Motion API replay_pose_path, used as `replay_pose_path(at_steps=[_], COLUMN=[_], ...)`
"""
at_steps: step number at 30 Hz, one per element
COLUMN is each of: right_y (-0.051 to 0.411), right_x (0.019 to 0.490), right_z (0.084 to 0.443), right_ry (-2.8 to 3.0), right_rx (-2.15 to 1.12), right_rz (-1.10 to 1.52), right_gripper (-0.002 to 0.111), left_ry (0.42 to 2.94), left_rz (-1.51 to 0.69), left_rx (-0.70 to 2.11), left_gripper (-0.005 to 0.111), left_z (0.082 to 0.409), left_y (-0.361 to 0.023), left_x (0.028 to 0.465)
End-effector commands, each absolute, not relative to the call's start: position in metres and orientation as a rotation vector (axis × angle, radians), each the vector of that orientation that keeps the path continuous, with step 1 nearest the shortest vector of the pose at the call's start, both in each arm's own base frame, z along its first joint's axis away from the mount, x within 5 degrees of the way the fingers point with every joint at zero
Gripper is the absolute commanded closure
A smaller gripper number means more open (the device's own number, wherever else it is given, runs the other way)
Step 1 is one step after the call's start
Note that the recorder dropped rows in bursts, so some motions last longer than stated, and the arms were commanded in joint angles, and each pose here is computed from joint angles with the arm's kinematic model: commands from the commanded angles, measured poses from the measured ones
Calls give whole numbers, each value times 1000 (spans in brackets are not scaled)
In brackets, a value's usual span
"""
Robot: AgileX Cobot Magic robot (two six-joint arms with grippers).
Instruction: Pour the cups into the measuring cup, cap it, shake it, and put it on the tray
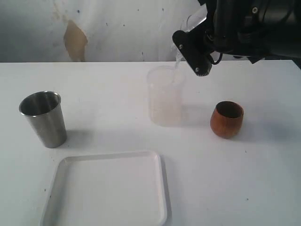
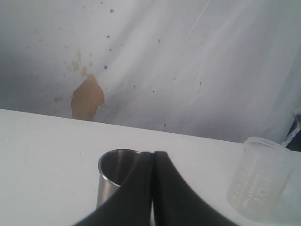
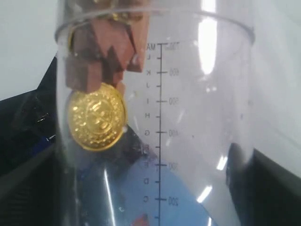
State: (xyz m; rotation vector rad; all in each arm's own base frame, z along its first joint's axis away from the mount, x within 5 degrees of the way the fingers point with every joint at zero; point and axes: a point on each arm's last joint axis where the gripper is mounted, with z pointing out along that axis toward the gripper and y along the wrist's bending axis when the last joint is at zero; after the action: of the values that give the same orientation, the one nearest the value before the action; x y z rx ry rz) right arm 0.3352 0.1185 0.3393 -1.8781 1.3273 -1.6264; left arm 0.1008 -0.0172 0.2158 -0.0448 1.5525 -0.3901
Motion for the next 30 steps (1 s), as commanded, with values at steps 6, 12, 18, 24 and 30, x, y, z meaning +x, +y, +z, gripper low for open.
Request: replay_pose_path(at_steps=[6,12,18,24,30], right_y=[119,120,121,121,121], right_x=[334,335,336,336,336], right_z=[349,350,353,356,356], right_ry=[1243,1218,1160,1114,1086], right_rx=[-1868,-1870,-1873,-1874,-1903], right_rz=[-1668,-1673,-1722,-1768,-1786], right_gripper=[108,108,108,108,108], left_ry=[1550,1550,1550,1550,1552], left_rz=[-395,-395,-395,-395,-393], left_rx=[-49,-49,-49,-49,-45], left_gripper=[107,107,107,107,107], left_z=[215,215,215,215,214], left_y=[-17,-17,-17,-17,-17], left_x=[100,100,100,100,100])
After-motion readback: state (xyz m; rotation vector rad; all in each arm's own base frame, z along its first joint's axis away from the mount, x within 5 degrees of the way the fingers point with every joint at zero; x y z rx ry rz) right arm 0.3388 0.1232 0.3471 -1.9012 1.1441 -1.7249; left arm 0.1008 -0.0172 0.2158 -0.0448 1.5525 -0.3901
